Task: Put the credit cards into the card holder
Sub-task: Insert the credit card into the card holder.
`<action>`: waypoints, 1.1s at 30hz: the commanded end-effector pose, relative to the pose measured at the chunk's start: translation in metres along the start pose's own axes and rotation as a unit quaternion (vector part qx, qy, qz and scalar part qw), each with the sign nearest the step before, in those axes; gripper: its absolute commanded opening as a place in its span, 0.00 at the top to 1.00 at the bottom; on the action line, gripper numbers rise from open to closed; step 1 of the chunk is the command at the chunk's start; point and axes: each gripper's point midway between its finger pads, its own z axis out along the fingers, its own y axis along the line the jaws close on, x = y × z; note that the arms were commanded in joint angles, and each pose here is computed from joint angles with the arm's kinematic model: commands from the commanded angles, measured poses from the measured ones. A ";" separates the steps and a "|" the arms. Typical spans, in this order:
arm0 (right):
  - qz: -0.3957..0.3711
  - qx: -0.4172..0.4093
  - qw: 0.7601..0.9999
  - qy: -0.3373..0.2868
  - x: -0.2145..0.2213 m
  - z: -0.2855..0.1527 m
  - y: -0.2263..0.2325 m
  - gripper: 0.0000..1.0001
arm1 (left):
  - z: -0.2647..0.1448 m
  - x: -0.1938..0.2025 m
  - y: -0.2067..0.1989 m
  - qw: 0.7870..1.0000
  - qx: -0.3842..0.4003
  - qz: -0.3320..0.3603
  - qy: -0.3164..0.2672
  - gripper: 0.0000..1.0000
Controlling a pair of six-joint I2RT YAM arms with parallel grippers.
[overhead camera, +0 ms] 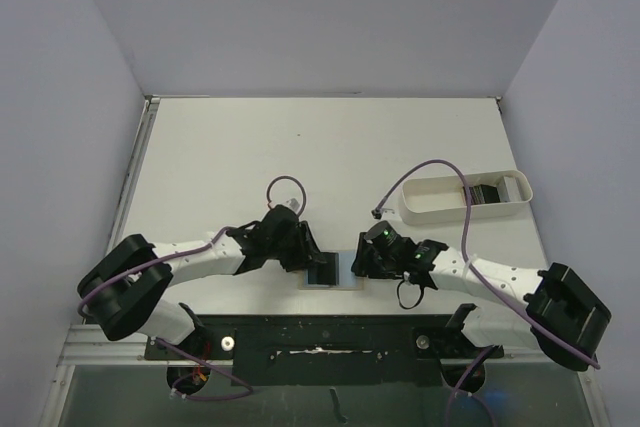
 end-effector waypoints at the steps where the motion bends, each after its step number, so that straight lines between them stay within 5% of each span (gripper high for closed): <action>1: -0.001 -0.012 1.000 -0.028 -0.014 0.003 0.010 0.60 | 0.002 -0.001 -0.016 1.000 0.019 0.000 -0.001 0.59; 33: -0.006 -0.014 0.999 -0.038 -0.017 0.000 0.006 0.58 | 0.003 -0.007 -0.033 1.000 0.019 0.005 -0.022 0.58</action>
